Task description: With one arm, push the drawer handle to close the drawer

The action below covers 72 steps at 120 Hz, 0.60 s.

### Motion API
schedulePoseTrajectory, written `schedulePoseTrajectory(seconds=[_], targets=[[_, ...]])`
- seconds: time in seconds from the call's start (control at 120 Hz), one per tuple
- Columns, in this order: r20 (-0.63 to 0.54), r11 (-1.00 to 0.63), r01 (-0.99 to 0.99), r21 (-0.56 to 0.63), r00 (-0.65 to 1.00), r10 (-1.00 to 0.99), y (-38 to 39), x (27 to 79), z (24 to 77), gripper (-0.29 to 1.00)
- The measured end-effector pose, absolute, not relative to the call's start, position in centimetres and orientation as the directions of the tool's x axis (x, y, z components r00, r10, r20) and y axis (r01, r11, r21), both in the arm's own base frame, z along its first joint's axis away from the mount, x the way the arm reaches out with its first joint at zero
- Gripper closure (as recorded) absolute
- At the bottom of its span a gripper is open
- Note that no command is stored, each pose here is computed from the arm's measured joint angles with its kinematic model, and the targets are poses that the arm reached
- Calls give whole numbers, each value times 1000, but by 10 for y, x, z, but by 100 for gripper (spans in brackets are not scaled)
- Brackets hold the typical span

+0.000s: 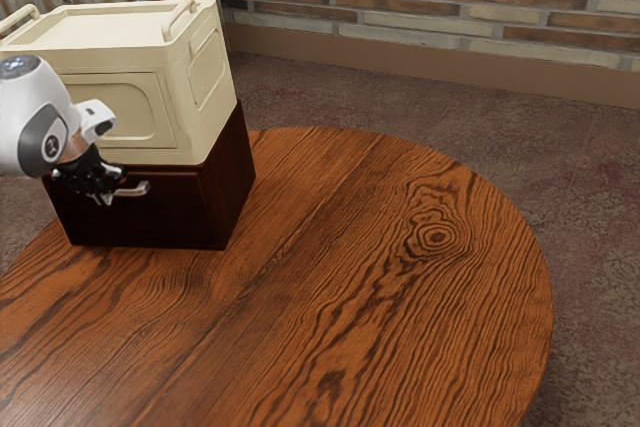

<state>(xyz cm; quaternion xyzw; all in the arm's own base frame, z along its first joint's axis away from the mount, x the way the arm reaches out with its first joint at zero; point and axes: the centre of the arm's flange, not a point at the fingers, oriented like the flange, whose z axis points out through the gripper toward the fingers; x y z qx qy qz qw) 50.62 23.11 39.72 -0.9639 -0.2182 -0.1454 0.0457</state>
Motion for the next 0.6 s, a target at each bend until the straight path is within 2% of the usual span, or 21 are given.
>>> schedulePoseTrajectory(seconds=[0.267,0.333,0.4,0.5,0.6], targets=[[316,-900,435,-18,857,407,231,511,389,71],[287,-893,450,4,855,432,222,492,385,70],[250,-881,471,38,850,464,206,466,403,69],[161,-914,394,97,900,405,123,455,430,62],[169,-967,184,178,962,215,9,504,504,41]])
